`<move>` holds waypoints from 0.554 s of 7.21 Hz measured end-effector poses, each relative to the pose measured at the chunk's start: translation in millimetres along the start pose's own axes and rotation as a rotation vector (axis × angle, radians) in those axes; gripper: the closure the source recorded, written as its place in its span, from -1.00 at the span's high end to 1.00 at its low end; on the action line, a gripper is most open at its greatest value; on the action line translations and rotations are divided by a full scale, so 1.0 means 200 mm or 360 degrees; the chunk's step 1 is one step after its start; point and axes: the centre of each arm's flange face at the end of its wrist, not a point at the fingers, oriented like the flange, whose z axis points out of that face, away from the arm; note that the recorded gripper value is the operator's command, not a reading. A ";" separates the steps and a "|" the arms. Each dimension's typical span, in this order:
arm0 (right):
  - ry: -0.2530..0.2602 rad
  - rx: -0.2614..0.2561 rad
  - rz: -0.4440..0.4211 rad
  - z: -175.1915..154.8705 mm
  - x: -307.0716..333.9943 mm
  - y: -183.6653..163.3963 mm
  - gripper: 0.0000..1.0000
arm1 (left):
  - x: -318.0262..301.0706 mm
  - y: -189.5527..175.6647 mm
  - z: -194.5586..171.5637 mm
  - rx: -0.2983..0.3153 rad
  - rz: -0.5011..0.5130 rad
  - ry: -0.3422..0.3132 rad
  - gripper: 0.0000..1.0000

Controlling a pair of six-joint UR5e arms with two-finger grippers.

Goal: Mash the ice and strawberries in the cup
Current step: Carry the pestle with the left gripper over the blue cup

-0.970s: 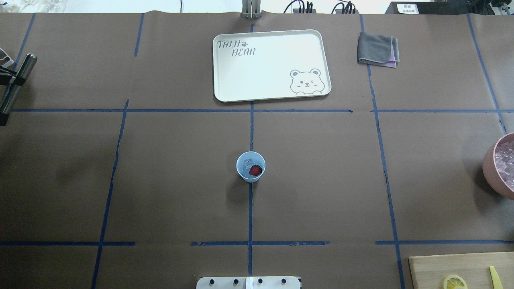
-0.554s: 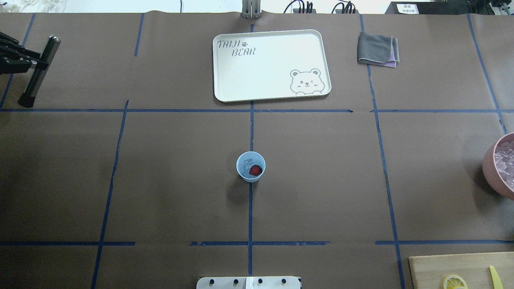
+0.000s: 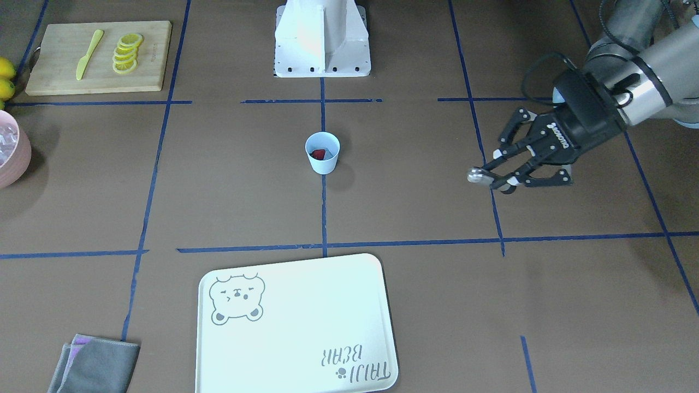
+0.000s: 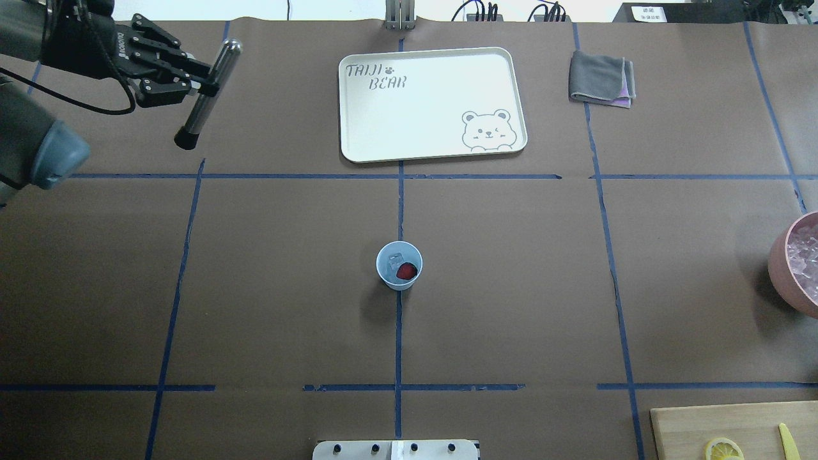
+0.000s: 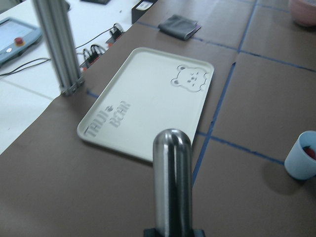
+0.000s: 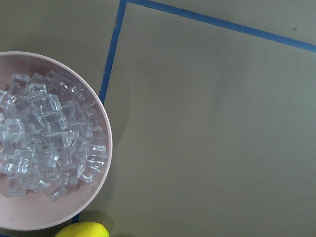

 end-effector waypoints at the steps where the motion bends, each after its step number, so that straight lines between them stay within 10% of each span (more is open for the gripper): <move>1: 0.0000 0.0000 0.0002 0.00 0.00 0.00 0.99 | 0.13 -0.08 0.14 0.0138 0.0071 0.0033 -1.00; 4: 0.0004 0.0004 0.0006 -0.01 0.01 0.00 0.99 | 0.89 -0.02 0.73 0.0786 0.0077 0.0060 -1.00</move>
